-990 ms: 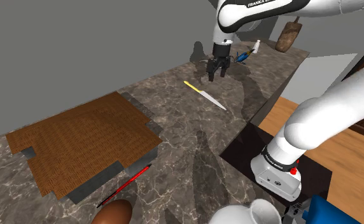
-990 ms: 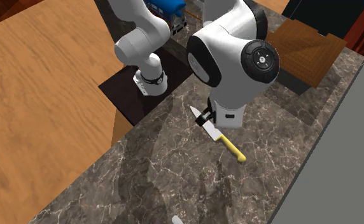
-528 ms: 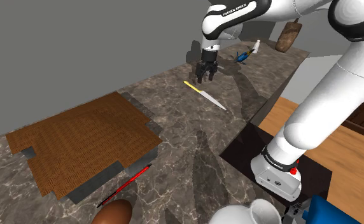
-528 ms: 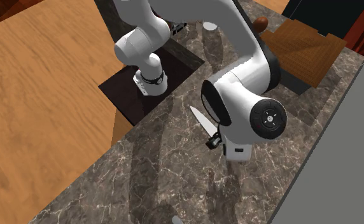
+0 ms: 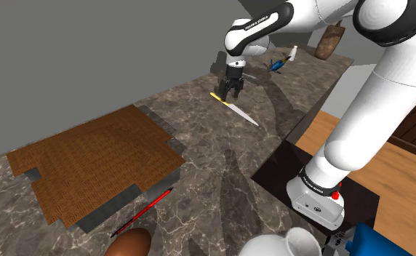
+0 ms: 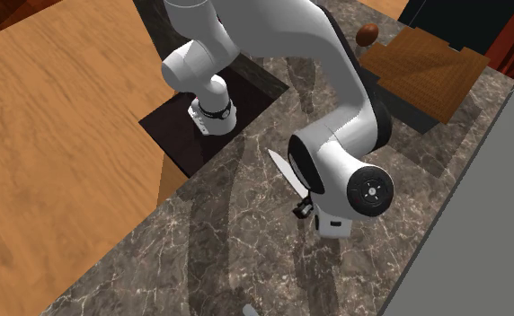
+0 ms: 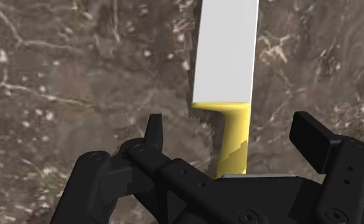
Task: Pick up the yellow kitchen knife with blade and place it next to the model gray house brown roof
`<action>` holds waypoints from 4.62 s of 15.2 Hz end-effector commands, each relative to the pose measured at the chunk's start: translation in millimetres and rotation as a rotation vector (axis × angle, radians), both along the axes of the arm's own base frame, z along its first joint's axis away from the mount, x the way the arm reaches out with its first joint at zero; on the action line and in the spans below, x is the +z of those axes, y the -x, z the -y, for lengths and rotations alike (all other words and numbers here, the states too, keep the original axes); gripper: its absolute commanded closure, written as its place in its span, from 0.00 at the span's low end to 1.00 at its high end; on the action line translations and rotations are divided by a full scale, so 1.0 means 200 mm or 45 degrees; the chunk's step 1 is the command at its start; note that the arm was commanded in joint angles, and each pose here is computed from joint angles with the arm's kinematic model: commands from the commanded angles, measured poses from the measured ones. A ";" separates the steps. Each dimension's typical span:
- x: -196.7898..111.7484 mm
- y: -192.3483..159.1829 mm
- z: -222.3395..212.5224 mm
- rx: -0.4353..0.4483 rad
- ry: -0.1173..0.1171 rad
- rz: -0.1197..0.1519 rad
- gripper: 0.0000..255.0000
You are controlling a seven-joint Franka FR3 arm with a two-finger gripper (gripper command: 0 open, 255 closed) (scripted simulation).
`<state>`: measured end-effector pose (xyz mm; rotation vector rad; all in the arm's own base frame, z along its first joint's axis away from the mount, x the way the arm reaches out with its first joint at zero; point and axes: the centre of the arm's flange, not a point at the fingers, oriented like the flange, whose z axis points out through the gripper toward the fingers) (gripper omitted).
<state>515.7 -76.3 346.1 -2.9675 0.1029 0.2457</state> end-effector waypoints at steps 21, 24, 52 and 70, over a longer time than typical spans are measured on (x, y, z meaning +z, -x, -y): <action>-0.02 0.01 -0.01 0.000 0.000 0.001 1.00; 0.06 0.01 -0.01 0.000 0.000 0.001 1.00; 0.80 0.01 -0.01 0.000 0.000 0.001 1.00; 1.04 0.30 -0.46 0.000 0.000 0.001 1.00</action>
